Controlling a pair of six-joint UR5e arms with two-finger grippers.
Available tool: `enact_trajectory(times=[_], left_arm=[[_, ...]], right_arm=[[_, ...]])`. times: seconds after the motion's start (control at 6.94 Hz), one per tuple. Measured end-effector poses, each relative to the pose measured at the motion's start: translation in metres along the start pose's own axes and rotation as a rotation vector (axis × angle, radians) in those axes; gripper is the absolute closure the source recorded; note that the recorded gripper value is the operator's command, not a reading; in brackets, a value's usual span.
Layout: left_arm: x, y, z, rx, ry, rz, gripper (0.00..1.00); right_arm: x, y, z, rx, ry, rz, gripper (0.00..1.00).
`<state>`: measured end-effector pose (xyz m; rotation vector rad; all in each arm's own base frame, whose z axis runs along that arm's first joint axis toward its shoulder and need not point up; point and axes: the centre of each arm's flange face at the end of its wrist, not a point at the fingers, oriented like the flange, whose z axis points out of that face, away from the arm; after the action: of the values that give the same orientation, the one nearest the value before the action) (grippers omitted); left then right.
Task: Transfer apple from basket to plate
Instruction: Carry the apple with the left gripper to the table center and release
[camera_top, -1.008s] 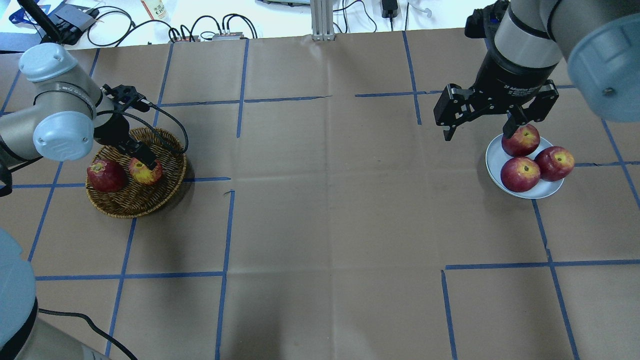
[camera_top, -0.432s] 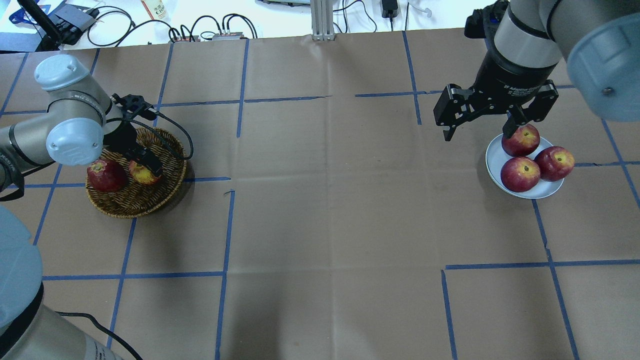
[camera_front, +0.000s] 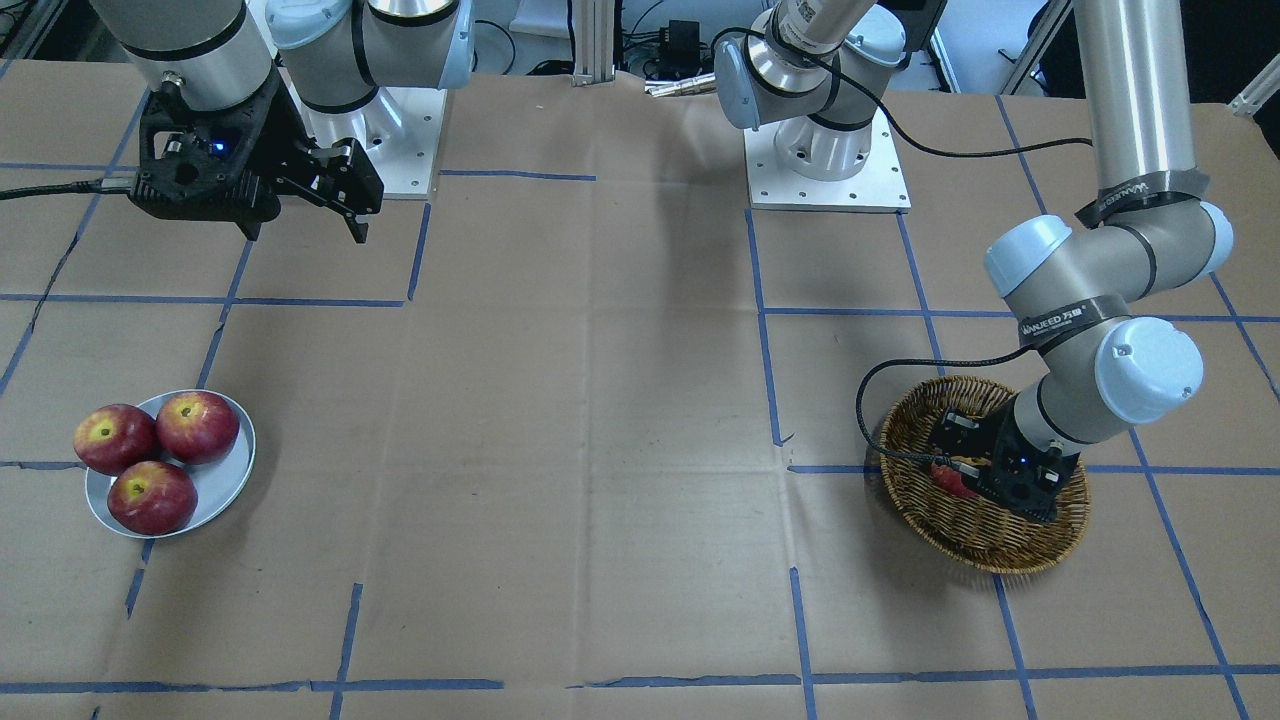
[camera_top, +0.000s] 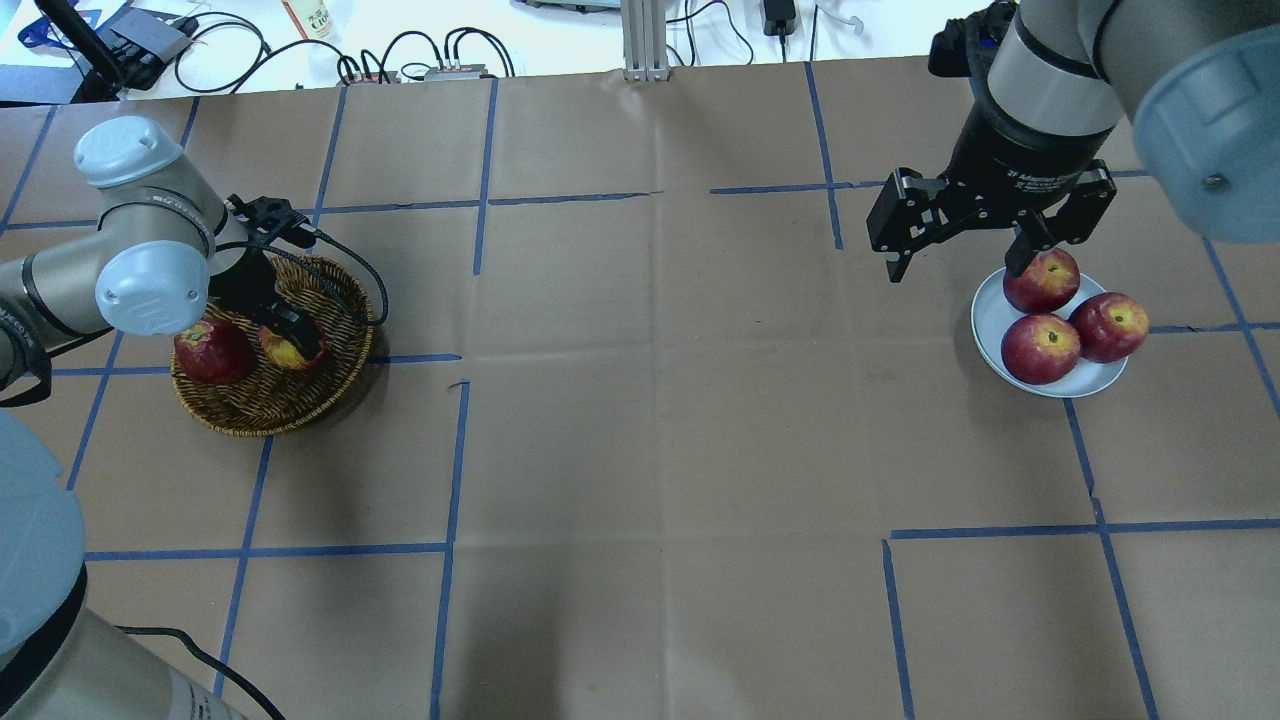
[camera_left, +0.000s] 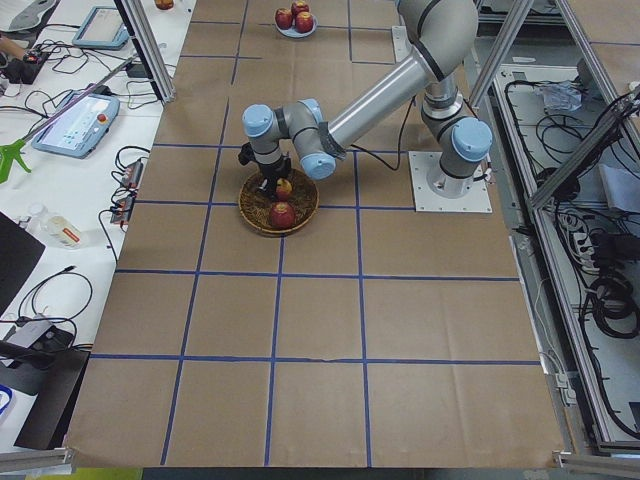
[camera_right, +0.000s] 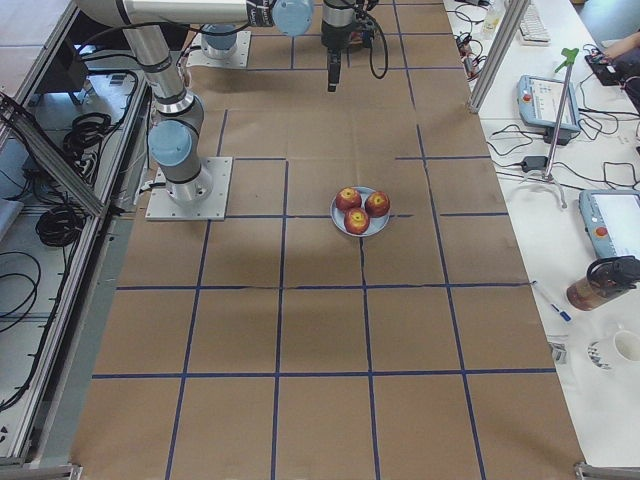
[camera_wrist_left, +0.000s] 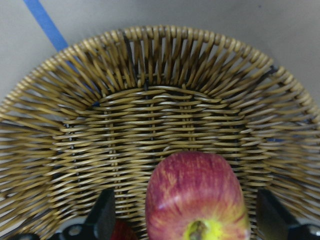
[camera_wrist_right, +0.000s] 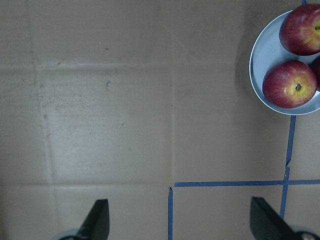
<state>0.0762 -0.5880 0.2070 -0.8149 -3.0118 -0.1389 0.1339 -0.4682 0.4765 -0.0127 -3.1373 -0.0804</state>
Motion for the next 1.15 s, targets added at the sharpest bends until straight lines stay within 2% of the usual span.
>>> enact_trajectory(times=[0.43,0.72,0.86,1.15], left_arm=[[0.034,-0.017,-0.044,0.048,-0.053,-0.050,0.78],[0.108,-0.049,-0.074,0.089,-0.070,-0.140,0.78],[0.153,-0.067,-0.081,0.110,-0.058,-0.203,0.78],[0.247,-0.106,-0.078,0.129,-0.022,-0.324,0.79]], right_arm=[[0.000,0.000,0.000,0.000,0.000,0.000,0.00],[0.000,0.001,0.000,0.000,0.000,0.000,0.00],[0.000,0.001,0.000,0.000,0.000,0.000,0.00],[0.000,0.000,0.000,0.000,0.000,0.000,0.00]])
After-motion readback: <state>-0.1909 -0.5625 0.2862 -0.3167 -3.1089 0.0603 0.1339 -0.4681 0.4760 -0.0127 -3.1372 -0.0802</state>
